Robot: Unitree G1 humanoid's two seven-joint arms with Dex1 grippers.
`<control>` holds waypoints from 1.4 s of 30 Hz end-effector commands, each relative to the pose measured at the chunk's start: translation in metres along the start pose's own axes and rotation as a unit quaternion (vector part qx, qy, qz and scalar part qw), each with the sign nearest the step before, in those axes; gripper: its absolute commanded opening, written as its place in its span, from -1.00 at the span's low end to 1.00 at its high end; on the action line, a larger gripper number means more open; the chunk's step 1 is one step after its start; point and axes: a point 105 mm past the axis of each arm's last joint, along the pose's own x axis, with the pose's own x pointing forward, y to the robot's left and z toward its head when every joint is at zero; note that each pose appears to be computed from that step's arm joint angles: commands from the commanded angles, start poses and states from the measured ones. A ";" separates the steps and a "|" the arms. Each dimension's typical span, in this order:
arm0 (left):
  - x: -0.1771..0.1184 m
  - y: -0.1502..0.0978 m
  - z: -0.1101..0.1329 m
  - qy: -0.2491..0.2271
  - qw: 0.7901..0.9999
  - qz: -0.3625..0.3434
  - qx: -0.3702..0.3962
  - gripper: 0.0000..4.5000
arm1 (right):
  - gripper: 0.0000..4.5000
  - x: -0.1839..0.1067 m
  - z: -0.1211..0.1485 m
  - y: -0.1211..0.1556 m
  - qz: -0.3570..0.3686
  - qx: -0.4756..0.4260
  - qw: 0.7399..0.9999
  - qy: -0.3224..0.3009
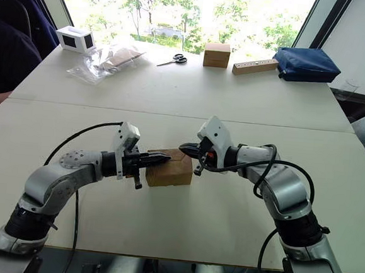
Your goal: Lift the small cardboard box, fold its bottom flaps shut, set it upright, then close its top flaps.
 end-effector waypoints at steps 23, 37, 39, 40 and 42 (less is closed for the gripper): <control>-0.017 -0.009 0.015 -0.027 0.992 0.075 0.097 -0.98 | -1.00 0.002 0.011 0.013 -0.032 -0.011 0.997 -0.071; -0.008 -0.019 -0.009 0.050 0.990 0.037 0.123 -0.98 | -1.00 0.011 -0.020 0.018 -0.024 -0.026 0.999 0.004; -0.005 -0.019 -0.007 0.043 0.991 0.037 0.119 -0.98 | -1.00 0.012 -0.021 0.019 -0.023 -0.026 0.999 0.006; -0.004 -0.020 -0.007 0.040 0.992 0.036 0.118 -0.98 | -1.00 0.012 -0.021 0.019 -0.023 -0.026 0.999 0.005; -0.003 -0.020 -0.006 0.037 0.991 0.033 0.123 -0.98 | -1.00 0.012 -0.021 0.019 -0.025 -0.027 0.999 0.005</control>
